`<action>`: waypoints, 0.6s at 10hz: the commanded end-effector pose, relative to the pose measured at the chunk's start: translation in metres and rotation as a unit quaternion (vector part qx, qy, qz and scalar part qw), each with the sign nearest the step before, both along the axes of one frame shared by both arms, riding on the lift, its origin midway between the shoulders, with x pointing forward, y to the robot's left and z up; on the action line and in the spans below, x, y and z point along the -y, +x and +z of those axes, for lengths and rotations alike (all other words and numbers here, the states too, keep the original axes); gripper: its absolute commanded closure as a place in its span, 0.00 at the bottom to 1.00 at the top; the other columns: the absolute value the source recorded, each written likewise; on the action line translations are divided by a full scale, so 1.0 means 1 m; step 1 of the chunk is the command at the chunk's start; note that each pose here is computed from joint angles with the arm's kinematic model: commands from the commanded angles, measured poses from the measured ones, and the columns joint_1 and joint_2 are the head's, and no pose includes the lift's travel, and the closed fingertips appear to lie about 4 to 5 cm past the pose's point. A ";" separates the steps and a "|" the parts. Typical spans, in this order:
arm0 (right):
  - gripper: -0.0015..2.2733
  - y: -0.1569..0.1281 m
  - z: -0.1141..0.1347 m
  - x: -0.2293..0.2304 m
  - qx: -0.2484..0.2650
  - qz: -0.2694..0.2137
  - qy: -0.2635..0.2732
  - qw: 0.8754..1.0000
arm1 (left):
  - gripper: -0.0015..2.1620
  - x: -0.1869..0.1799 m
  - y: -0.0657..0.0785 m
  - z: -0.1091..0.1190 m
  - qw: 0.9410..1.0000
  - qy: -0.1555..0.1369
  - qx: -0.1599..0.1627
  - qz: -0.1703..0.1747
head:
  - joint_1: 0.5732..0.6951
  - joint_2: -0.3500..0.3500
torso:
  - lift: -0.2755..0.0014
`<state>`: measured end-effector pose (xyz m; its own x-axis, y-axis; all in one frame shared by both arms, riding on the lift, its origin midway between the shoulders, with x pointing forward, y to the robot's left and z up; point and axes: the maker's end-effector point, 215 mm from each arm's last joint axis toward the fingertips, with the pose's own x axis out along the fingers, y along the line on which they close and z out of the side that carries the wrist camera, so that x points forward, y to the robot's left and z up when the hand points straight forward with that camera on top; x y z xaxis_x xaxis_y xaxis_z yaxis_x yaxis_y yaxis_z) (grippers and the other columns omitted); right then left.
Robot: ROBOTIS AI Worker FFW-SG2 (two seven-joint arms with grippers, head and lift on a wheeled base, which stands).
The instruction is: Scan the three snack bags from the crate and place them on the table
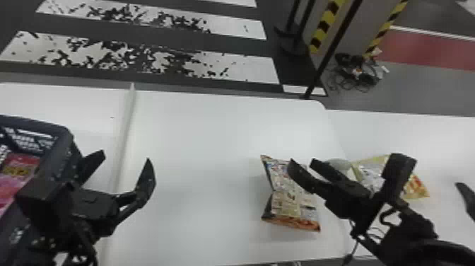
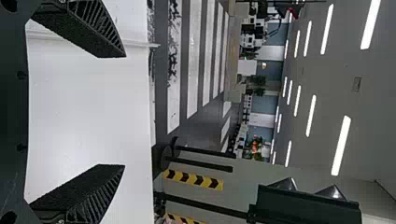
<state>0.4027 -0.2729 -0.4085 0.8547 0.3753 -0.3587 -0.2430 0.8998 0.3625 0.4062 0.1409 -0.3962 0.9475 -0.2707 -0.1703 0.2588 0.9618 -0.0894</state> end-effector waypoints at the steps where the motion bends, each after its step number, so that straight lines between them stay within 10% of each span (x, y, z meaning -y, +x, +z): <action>1: 0.51 0.010 -0.011 -0.006 0.019 0.001 -0.023 1.000 | 0.01 0.001 0.000 -0.001 1.000 0.000 -0.001 0.000 | 1.00 0.24 | 0.77; 2: 0.86 0.010 -0.023 -0.006 0.012 -0.001 -0.024 1.000 | 0.01 0.001 0.000 0.001 1.000 -0.001 0.001 0.000 | 1.00 0.24 | 0.77; 6: 0.98 0.010 -0.064 -0.011 0.022 -0.020 -0.053 0.998 | 0.01 0.009 0.001 0.015 1.000 -0.021 0.009 -0.001 | 1.00 0.24 | 0.77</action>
<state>0.4134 -0.2655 -0.4656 0.8828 0.3059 -0.3565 -0.2171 0.9387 0.2678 0.4071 0.1323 -0.3830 0.9495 -0.2780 -0.1454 0.2623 0.9577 -0.1184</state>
